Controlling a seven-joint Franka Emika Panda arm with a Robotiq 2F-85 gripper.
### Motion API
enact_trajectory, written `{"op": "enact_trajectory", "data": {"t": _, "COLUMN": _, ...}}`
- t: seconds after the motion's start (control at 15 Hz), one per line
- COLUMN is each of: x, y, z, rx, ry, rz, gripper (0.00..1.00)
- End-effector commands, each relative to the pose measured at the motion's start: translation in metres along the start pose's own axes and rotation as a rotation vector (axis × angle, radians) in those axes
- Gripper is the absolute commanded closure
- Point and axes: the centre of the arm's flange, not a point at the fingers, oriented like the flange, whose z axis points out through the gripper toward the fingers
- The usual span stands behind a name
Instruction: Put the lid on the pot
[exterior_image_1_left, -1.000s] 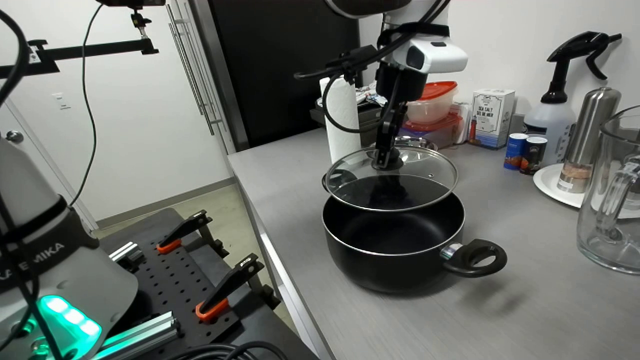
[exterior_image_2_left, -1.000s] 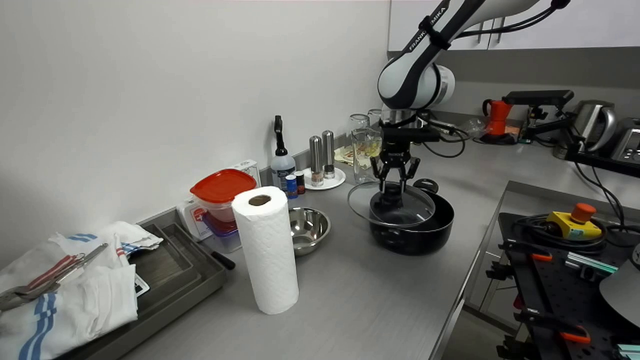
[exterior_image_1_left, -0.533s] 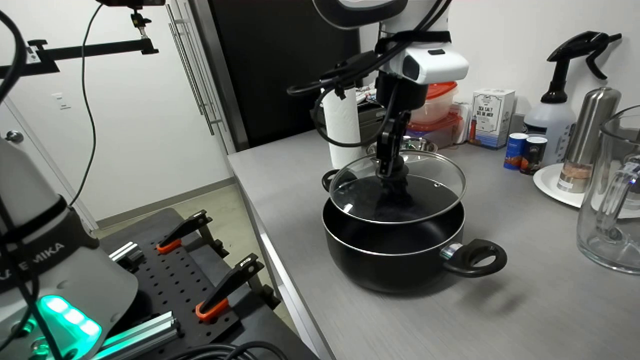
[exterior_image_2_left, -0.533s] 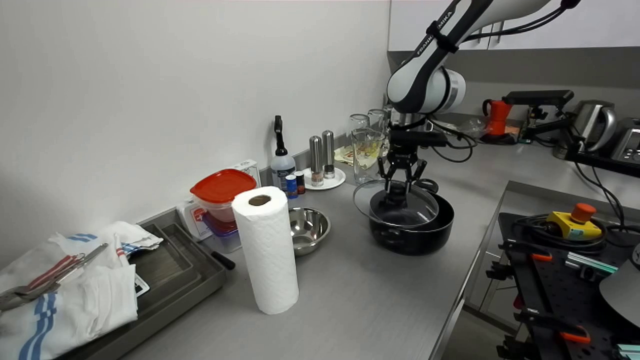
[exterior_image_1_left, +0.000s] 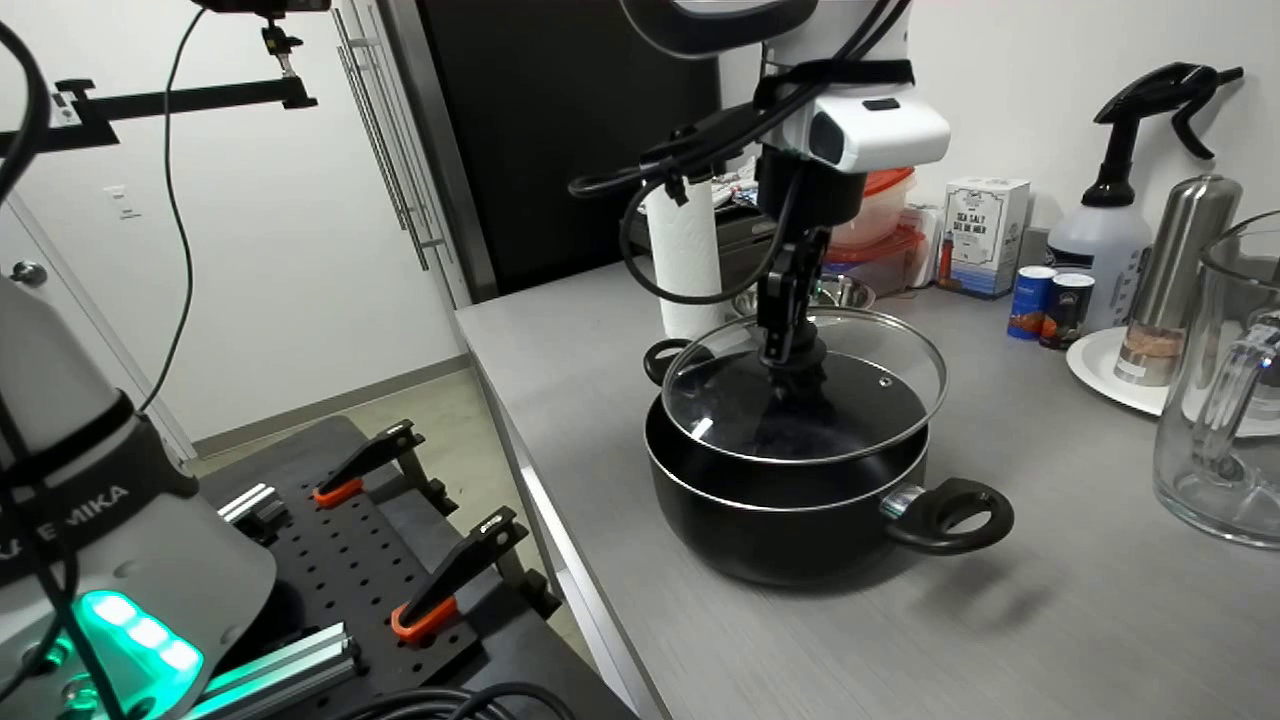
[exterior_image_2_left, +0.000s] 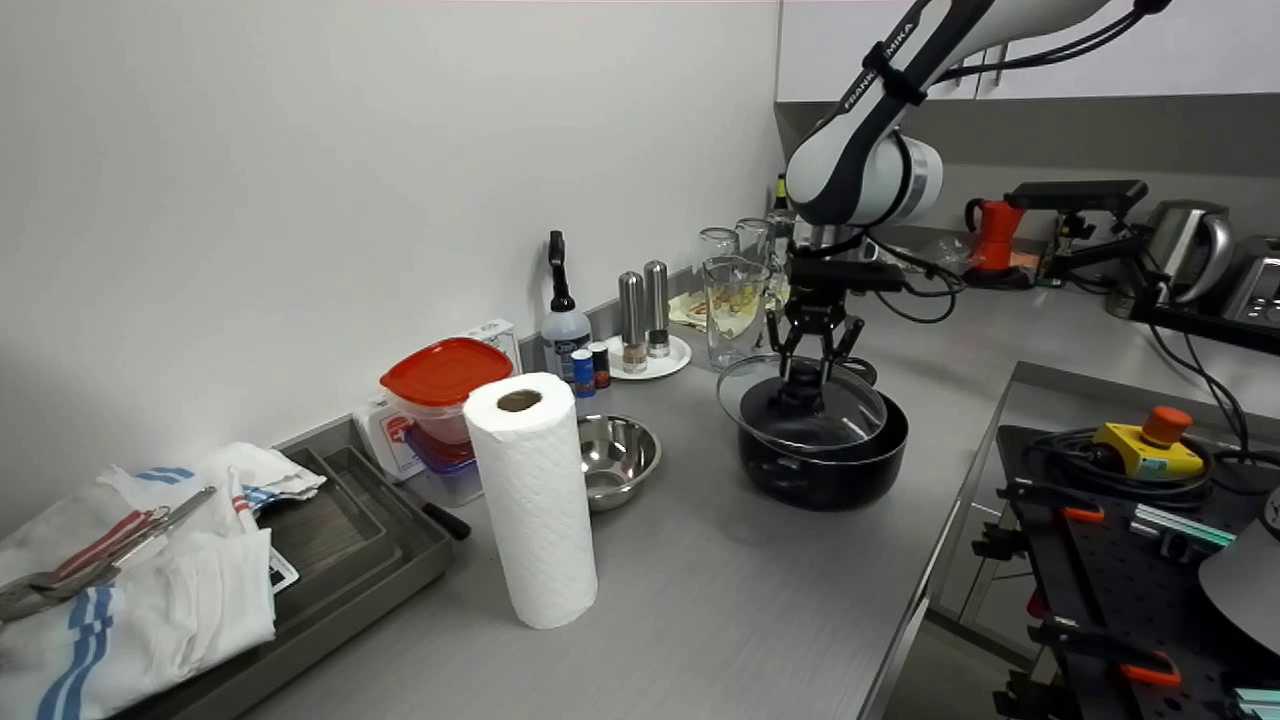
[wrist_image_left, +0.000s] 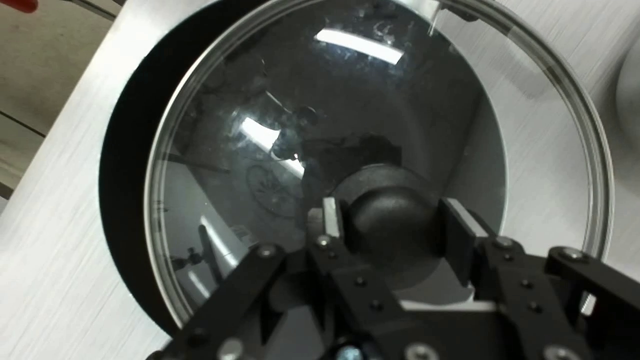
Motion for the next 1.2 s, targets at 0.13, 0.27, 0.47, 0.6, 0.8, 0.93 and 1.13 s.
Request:
{"op": "enact_trajectory", "data": {"t": 0.13, "x": -0.002, "y": 0.02, "z": -0.015, "rx": 0.021, "ry": 0.01, "rz": 0.028, "gripper": 0.75}}
{"op": "enact_trajectory", "data": {"t": 0.27, "x": 0.0, "y": 0.026, "z": -0.015, "rx": 0.02, "ry": 0.008, "rz": 0.04, "gripper": 0.75}}
{"op": "enact_trajectory", "data": {"t": 0.47, "x": 0.003, "y": 0.03, "z": -0.012, "rx": 0.015, "ry": 0.001, "rz": 0.053, "gripper": 0.75}}
{"op": "enact_trajectory", "data": {"t": 0.6, "x": 0.002, "y": 0.03, "z": -0.009, "rx": 0.011, "ry": -0.004, "rz": 0.05, "gripper": 0.75}}
{"op": "enact_trajectory", "data": {"t": 0.8, "x": -0.002, "y": 0.03, "z": -0.005, "rx": 0.0, "ry": -0.008, "rz": 0.043, "gripper": 0.75}}
{"op": "enact_trajectory", "data": {"t": 0.93, "x": -0.004, "y": 0.03, "z": -0.001, "rx": -0.007, "ry": -0.012, "rz": 0.041, "gripper": 0.75}}
{"op": "enact_trajectory", "data": {"t": 1.13, "x": -0.004, "y": 0.029, "z": 0.002, "rx": -0.01, "ry": -0.016, "rz": 0.043, "gripper": 0.75}}
